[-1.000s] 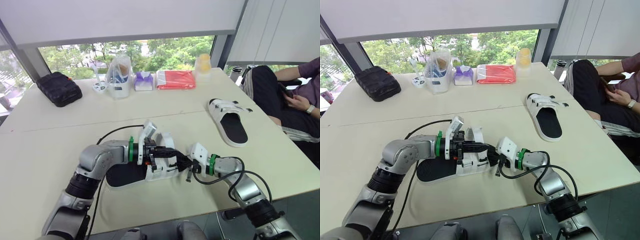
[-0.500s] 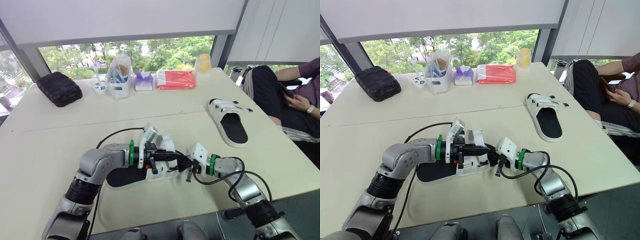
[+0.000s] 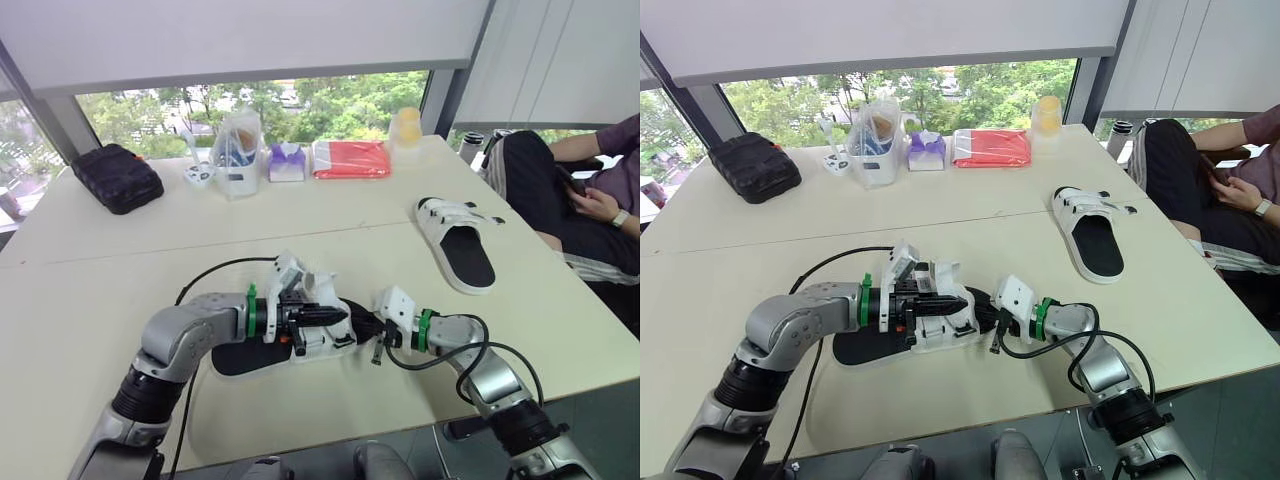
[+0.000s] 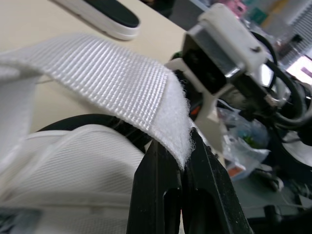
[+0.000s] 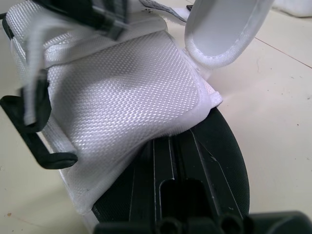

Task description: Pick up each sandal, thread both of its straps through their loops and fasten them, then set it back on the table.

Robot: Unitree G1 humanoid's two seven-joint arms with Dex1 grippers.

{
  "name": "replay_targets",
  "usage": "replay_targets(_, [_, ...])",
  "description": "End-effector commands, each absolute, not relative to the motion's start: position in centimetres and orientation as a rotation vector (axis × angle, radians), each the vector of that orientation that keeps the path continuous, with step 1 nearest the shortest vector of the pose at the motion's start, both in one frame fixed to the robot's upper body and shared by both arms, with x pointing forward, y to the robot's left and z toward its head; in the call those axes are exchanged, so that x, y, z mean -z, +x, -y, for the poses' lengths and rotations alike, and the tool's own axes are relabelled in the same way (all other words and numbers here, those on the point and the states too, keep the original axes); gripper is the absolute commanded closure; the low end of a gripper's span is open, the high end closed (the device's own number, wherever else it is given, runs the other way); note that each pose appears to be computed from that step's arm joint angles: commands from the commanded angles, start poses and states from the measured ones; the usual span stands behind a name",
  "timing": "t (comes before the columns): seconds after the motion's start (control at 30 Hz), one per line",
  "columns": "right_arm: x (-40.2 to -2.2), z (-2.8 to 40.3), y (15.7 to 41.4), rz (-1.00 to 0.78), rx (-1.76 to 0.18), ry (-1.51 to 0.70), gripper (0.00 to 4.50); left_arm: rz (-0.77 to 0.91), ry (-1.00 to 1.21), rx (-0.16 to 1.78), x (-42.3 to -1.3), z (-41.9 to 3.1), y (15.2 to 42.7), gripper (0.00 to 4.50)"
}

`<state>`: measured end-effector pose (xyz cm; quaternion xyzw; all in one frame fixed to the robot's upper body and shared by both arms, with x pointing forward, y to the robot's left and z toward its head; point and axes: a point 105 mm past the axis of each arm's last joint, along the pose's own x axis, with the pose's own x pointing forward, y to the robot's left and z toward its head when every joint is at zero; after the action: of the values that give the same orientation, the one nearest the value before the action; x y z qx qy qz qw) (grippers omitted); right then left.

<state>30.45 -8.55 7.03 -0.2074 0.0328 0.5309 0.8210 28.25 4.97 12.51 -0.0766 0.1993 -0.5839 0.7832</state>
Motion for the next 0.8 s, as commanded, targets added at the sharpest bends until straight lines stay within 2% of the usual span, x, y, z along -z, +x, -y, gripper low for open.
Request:
replay_targets(0.03, [-4.6,8.8,30.0,-0.167,-1.131,-0.444,4.50,-0.443,-0.140,1.185,-11.8,-5.2,28.8,4.47])
replay_targets(0.13, [-4.6,8.6,30.0,-0.164,-1.133,-0.445,4.50,-0.438,-0.151,1.175,-12.0,-5.0,29.1,4.47])
replay_targets(0.47, [-4.5,8.8,29.9,-0.166,-1.130,-0.445,4.50,-0.417,-0.070,1.265,-12.2,-4.3,27.5,4.47])
replay_targets(0.8, [-4.5,8.8,29.9,-0.166,-1.127,-0.441,4.50,-0.286,0.224,1.331,-13.4,-3.7,27.7,4.47])
